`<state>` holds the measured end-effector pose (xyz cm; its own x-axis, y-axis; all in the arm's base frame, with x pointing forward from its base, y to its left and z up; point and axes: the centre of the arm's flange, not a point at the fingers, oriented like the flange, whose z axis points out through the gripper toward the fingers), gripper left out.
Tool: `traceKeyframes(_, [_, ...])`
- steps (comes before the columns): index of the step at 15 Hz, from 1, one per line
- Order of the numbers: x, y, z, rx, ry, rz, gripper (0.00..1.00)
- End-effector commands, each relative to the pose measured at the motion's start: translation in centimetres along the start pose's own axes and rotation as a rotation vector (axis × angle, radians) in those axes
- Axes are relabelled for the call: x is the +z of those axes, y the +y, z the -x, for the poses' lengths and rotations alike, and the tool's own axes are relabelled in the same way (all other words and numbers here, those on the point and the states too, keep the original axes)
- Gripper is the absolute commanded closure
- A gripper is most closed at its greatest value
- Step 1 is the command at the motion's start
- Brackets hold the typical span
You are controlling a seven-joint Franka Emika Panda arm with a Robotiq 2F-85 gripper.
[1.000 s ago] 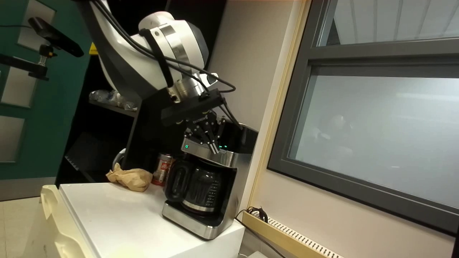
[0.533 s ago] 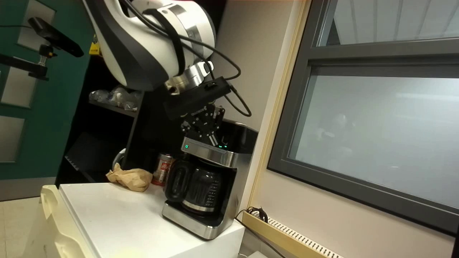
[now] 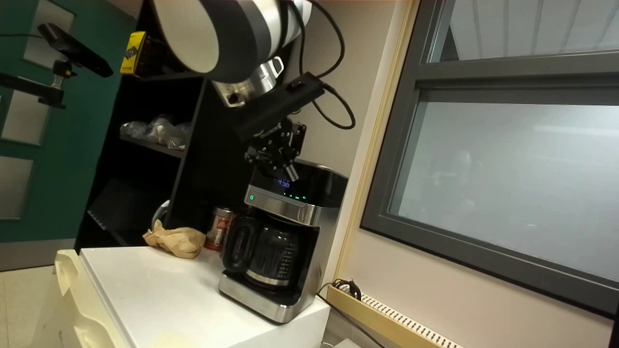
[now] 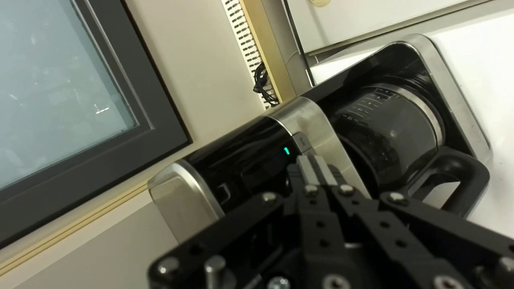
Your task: Press a button on the coffee machine
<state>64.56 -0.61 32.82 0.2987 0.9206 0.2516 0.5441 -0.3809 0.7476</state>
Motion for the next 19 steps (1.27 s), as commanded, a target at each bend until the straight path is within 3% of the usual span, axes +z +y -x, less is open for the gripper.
traceKeyframes(1, [-2.4, -2.6, 2.0, -0.024, 0.038, 0.022, 1.00])
traceKeyframes(19, [-4.3, -7.6, 5.1, -0.068, 0.030, -0.068, 1.00])
